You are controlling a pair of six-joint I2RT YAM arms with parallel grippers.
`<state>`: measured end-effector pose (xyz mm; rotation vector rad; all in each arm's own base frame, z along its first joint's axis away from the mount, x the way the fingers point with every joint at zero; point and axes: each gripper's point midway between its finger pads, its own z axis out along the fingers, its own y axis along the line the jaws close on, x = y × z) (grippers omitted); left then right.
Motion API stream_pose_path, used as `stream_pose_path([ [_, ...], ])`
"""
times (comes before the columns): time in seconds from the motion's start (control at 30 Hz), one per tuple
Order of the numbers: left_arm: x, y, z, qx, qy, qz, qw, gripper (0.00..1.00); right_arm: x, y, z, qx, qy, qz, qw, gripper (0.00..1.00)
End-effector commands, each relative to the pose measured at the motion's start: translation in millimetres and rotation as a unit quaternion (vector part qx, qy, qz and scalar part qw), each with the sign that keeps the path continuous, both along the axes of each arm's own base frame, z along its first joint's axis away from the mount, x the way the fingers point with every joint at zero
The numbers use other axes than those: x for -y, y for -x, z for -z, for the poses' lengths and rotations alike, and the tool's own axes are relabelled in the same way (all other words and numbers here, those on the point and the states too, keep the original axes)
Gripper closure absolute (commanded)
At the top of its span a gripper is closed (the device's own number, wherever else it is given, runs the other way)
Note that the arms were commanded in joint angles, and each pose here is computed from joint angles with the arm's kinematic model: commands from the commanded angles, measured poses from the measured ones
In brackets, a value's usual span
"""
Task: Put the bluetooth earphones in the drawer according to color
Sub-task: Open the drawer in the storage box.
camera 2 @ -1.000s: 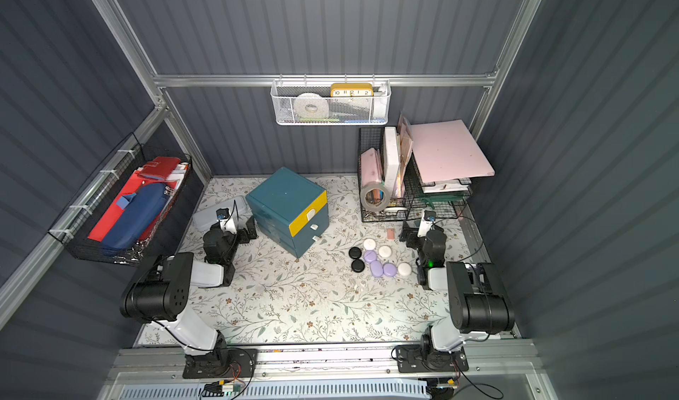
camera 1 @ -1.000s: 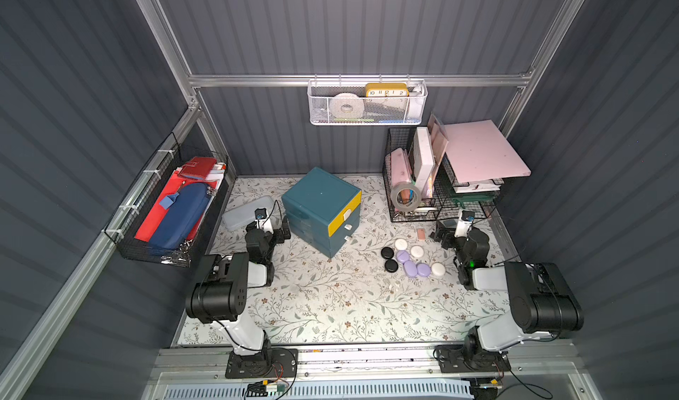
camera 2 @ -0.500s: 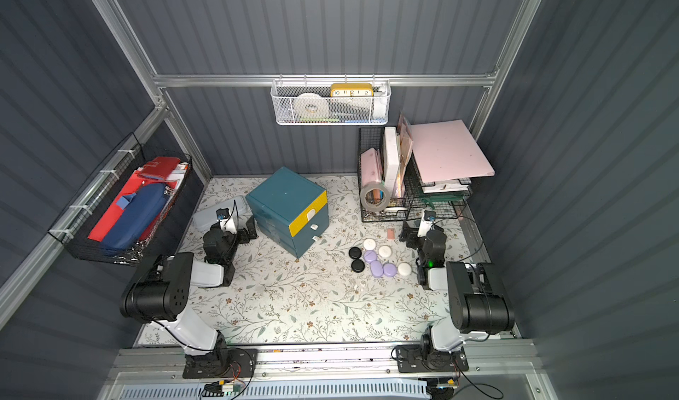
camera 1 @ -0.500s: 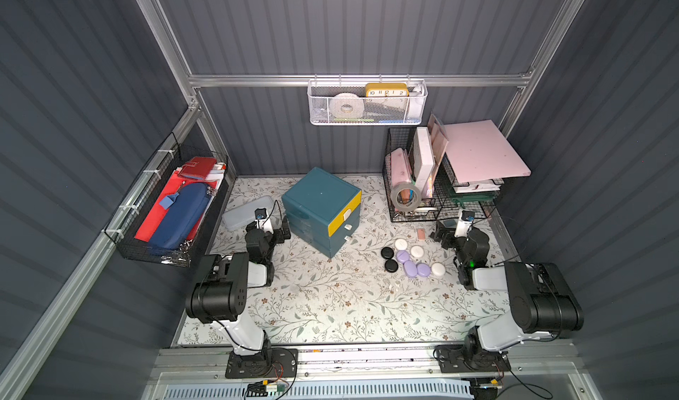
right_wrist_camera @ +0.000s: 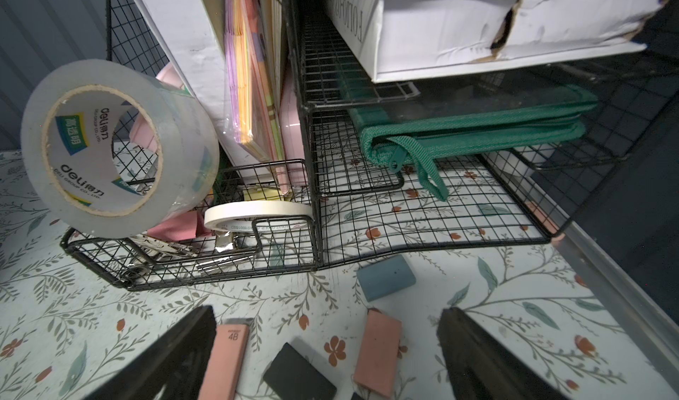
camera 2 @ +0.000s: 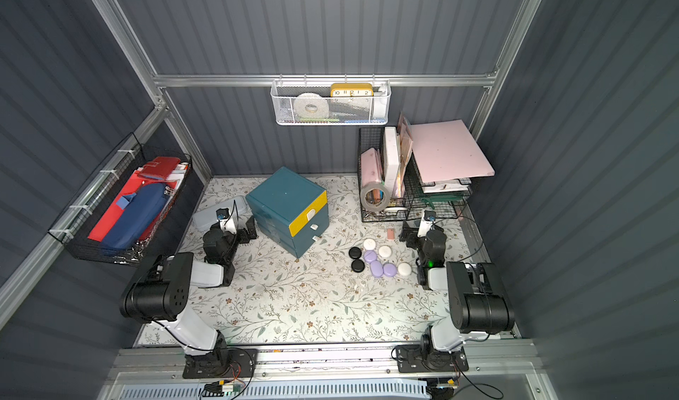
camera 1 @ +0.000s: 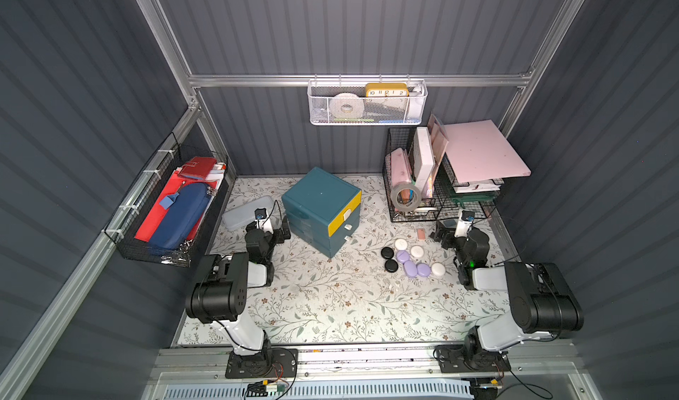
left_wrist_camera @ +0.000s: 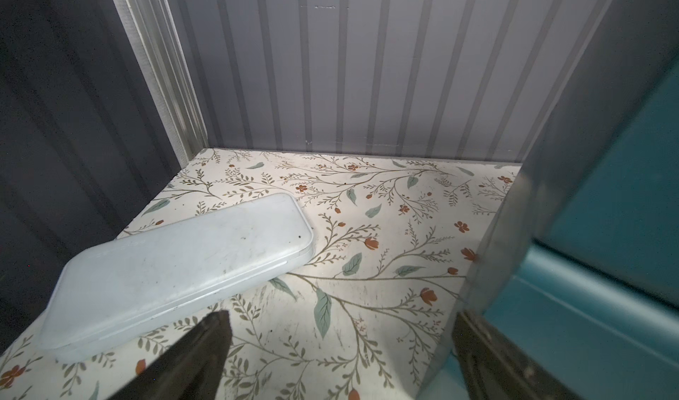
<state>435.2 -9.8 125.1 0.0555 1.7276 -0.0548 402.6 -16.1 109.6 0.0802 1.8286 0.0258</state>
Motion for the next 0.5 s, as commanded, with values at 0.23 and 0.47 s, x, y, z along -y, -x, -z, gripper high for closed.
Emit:
stream_pose_path([
  [0.23, -7, -19, -67, -0.013, 0.006, -0.020, 1.000, 0.01, 4, -3, -38, -0.028, -0.002, 0.015, 1.000, 0.04],
  [0.47, -7, -16, -160, 0.020, -0.018, -0.017, 0.999, 0.01, -22, 1, -64, -0.048, -0.048, -0.022, 0.997, 0.08],
])
